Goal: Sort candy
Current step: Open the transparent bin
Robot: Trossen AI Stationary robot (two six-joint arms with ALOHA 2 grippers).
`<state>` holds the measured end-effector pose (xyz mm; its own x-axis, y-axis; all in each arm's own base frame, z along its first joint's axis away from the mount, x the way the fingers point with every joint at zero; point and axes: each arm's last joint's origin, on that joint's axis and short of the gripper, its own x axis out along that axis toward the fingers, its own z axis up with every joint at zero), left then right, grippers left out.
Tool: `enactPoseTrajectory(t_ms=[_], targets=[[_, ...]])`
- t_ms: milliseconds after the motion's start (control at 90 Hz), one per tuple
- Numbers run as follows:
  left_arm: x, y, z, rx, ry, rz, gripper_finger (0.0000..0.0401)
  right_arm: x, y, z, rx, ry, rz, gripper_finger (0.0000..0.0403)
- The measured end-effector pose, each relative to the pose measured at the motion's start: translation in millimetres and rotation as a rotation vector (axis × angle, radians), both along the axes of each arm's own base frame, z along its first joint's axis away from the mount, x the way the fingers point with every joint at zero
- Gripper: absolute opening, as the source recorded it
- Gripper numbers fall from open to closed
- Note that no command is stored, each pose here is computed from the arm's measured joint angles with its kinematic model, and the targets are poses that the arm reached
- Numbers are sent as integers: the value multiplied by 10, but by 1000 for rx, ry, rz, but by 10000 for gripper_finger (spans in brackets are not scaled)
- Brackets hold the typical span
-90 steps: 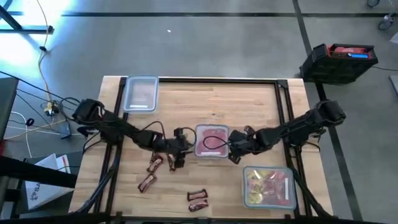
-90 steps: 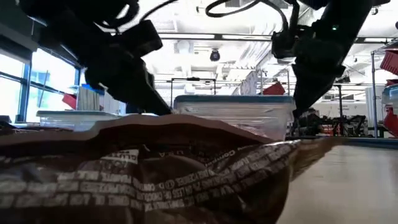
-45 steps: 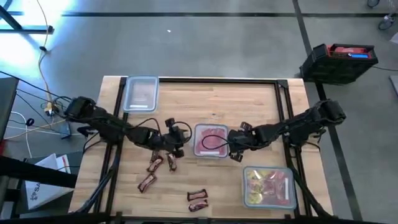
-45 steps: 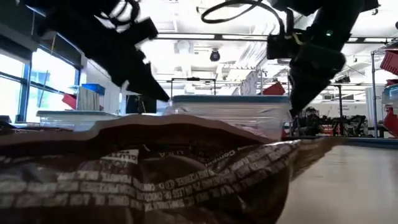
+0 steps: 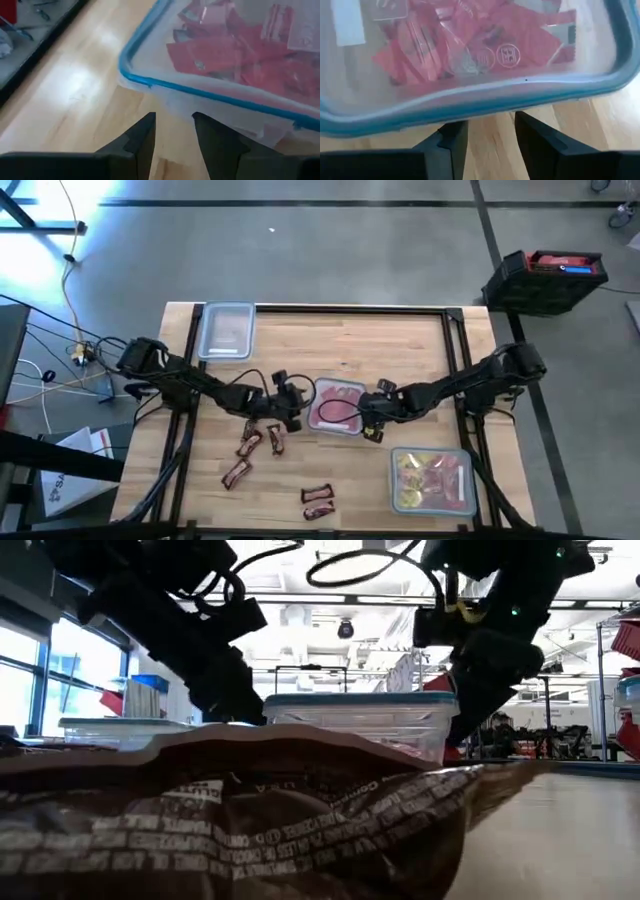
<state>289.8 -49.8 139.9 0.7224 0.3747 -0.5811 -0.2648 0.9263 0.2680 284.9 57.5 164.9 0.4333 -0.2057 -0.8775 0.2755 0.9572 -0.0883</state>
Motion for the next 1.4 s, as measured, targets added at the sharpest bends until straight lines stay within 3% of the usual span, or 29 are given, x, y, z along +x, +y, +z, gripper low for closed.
enactPoseTrajectory(t_ms=[456, 600, 756, 922, 1078, 1267, 1400], targets=[[28, -31, 13, -54, -34, -62, 126, -1, 0, -4, -11, 1, 5, 133], [28, -73, 1, -127, -10, -169, 126, 10, -32, -3, -35, -4, 10, 133], [26, -70, -1, -118, -6, -168, 126, 6, -92, 0, -27, 23, -9, 133], [32, -68, 9, -104, 1, -149, 126, -5, -136, 190, -59, 134, -63, 133], [17, -60, -3, -88, 23, -138, 126, 4, -140, 554, -113, 236, -70, 133], [-94, -31, 54, -91, 92, -112, 126, 201, -108, 884, -128, 70, -48, 133], [-190, -34, 182, -131, 89, -79, 126, 400, -46, 869, -29, -141, 31, 133]])
